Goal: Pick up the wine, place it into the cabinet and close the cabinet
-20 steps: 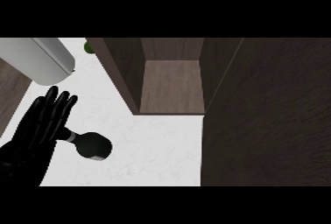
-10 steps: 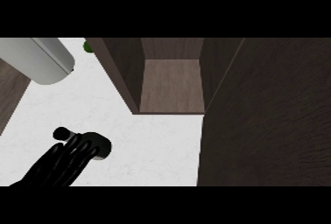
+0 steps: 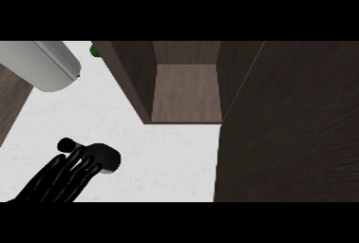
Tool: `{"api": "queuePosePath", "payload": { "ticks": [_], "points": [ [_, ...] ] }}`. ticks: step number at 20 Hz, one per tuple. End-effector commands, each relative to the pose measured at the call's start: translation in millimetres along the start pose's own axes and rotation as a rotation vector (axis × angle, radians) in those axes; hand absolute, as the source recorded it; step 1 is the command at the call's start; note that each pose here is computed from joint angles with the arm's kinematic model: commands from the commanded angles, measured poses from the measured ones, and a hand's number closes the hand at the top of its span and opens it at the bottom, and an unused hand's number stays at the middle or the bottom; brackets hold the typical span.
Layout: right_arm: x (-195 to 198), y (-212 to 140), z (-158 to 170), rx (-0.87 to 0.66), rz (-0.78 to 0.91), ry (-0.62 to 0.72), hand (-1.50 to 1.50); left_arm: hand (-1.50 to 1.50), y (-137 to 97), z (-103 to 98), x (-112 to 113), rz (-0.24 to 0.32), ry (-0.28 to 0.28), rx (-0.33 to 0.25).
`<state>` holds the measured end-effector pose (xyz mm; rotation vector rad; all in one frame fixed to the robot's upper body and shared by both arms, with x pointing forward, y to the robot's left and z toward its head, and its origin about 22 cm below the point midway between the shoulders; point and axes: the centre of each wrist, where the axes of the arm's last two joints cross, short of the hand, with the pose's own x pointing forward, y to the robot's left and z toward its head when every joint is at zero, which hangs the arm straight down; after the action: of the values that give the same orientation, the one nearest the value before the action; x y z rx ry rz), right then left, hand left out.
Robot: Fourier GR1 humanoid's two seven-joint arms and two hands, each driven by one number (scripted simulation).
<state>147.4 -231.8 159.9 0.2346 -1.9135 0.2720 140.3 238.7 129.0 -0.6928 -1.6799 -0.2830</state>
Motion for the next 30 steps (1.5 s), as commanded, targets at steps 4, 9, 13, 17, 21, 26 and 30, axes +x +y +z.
{"api": "queuePosePath", "payload": {
  "ticks": [4, 9, 13, 17, 21, 26, 30],
  "points": [
    [32.1, 9.0, 8.7, 0.003, -0.015, -0.022, -1.5, -1.5, -21.2, 16.5, 39.4, 0.042, -0.089, -0.021],
    [33.5, 10.6, 7.1, -0.02, -0.012, -0.017, -1.5, -1.5, -4.5, 14.4, 46.3, 0.027, -0.077, 0.018],
    [33.5, 8.2, -6.5, -0.019, -0.001, -0.025, -1.5, -1.5, 5.1, 11.9, 53.0, -0.007, -0.077, 0.045],
    [41.6, 13.4, -9.1, -0.004, 0.0, -0.043, -1.5, -1.5, 2.3, 11.5, 63.1, -0.012, -0.084, 0.072],
    [39.6, 12.7, 1.2, -0.02, 0.002, -0.021, -1.5, -1.5, 25.7, 10.0, 67.8, -0.035, -0.081, 0.104],
    [47.8, 17.4, -5.1, -0.026, 0.004, -0.014, -1.5, -1.5, 61.0, 17.8, 66.1, -0.049, -0.083, 0.164],
    [49.3, 6.3, 5.7, -0.016, 0.016, -0.02, -1.5, -1.5, 74.0, 15.6, 76.0, -0.026, -0.054, 0.204]
  ]
}}
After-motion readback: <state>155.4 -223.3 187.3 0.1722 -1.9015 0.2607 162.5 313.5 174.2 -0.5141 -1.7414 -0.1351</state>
